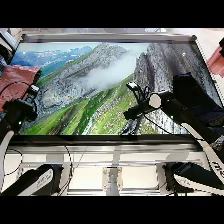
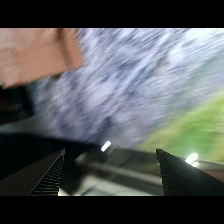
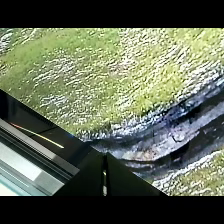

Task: Fold the clothes and pants, and hang the long-sleeved shirts on hangers.

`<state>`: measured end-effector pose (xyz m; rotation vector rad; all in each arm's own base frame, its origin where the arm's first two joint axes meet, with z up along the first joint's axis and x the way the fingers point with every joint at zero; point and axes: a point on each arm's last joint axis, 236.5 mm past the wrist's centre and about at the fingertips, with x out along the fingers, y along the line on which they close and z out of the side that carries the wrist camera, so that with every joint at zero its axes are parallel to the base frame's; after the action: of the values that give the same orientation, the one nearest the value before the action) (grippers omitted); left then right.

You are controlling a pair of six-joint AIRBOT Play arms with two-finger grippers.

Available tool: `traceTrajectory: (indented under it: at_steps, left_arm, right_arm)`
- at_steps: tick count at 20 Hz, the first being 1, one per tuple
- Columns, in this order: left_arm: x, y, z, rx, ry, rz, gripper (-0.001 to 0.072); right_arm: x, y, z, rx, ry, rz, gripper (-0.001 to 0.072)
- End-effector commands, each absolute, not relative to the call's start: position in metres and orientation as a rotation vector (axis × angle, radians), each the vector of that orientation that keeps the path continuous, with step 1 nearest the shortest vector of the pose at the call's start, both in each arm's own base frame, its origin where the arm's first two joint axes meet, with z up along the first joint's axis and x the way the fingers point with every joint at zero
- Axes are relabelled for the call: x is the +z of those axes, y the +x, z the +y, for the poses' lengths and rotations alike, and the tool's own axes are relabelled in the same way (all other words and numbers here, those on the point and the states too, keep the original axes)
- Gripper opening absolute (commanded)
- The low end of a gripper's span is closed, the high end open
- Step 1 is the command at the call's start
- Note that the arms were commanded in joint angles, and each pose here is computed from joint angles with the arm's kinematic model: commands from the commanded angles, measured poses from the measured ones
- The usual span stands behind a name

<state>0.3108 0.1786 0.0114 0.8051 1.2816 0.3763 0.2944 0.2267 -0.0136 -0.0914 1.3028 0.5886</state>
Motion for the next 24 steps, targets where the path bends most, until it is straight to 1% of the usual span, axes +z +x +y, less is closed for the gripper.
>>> traceTrajectory:
  at_steps: [1, 2, 4, 9, 12, 15, 20, 24]
  left_arm:
    - [-0.014, 0.306, 0.246, 0.534, 0.778, 1.360, 0.0627]
    - [-0.021, 0.307, 0.259, 0.560, 0.733, 1.359, 0.0627]
    - [-0.028, 0.319, 0.272, 0.547, 0.721, 1.335, 0.0627]
    - [-0.007, 0.385, 0.282, 0.512, 0.737, 1.151, 0.0626]
    - [-0.005, 0.407, 0.295, 0.539, 0.735, 1.155, 0.0626]
    - [-0.025, 0.409, 0.303, 0.549, 0.731, 1.219, 0.0626]
    - [-0.075, 0.392, 0.305, 0.526, 0.728, 1.363, 0.0626]
    - [-0.079, 0.395, 0.306, 0.518, 0.736, 1.364, 0.0626]
  right_arm:
    - [-0.014, 0.294, 0.227, 0.590, -0.093, 1.304, 0.0008]
    - [-0.014, 0.294, 0.227, 0.590, -0.093, 1.304, 0.0008]
    - [-0.014, 0.294, 0.227, 0.590, -0.092, 1.304, 0.0008]
    - [-0.014, 0.293, 0.228, 0.592, -0.086, 1.306, 0.0008]
    - [-0.013, 0.292, 0.230, 0.597, -0.073, 1.309, 0.0008]
    - [-0.013, 0.292, 0.231, 0.598, -0.072, 1.309, 0.0008]
    - [-0.013, 0.292, 0.231, 0.598, -0.072, 1.309, 0.0008]
    - [-0.013, 0.292, 0.231, 0.598, -0.071, 1.309, 0.0008]
